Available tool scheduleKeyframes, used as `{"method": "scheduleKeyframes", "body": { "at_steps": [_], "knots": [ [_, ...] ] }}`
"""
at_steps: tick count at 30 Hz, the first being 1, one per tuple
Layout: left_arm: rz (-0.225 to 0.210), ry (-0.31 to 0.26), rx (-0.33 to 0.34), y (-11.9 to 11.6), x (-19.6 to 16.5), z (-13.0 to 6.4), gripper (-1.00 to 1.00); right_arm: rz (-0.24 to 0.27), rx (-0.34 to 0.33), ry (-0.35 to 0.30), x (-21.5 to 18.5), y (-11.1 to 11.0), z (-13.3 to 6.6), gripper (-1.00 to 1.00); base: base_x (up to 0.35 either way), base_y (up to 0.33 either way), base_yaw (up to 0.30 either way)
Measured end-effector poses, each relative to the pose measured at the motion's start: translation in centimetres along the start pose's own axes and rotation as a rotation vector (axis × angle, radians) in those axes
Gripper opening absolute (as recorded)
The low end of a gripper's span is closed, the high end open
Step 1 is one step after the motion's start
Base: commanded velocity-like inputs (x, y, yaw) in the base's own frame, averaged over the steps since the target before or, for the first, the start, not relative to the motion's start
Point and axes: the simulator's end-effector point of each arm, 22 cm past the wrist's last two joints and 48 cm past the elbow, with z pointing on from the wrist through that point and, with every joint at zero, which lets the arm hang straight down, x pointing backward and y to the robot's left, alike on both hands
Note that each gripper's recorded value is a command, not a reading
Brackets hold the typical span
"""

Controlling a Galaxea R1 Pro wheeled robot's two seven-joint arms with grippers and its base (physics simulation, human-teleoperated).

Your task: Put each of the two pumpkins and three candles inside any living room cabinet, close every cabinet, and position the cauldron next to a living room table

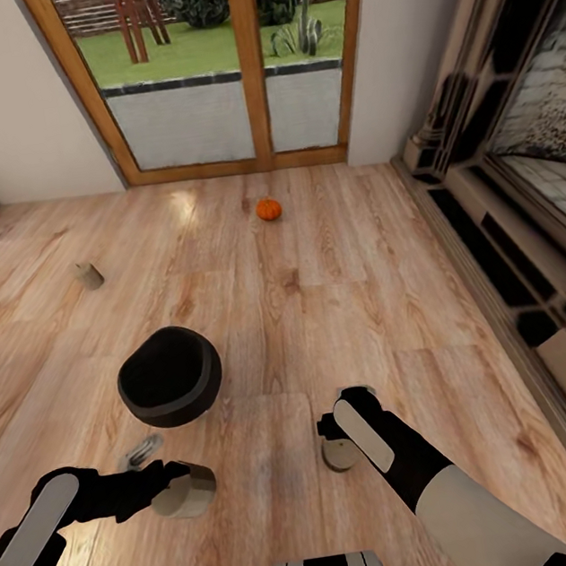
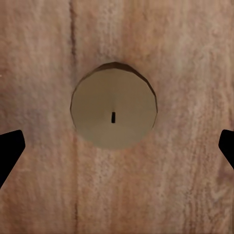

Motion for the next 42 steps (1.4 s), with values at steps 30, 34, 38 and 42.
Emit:
{"method": "scheduleKeyframes", "body": {
  "at_steps": [30, 34, 38, 42],
  "knots": [
    [0.003, -0.006, 0.003, -0.2, -0.13, -0.11, -1.0, -0.036, 0.004, -0.007, 0.2, 0.57, -0.08, 1.0, 0.028, -0.071, 0.068],
    [0.004, -0.006, 0.003, -0.19, -0.16, -0.15, -1.0, -0.037, 0.004, -0.007, 0.22, 0.56, -0.06, 1.0, 0.059, -0.018, 0.0],
    [0.002, -0.005, 0.006, -0.29, -0.13, -0.13, -1.0, -0.037, 0.004, -0.006, 0.22, 0.56, -0.06, 1.0, 0.075, -0.004, 0.0],
    [0.002, -0.005, 0.008, -0.31, -0.12, -0.13, -1.0, -0.038, 0.004, -0.007, 0.22, 0.58, -0.06, 1.0, 0.016, 0.004, 0.0]
  ]
}}
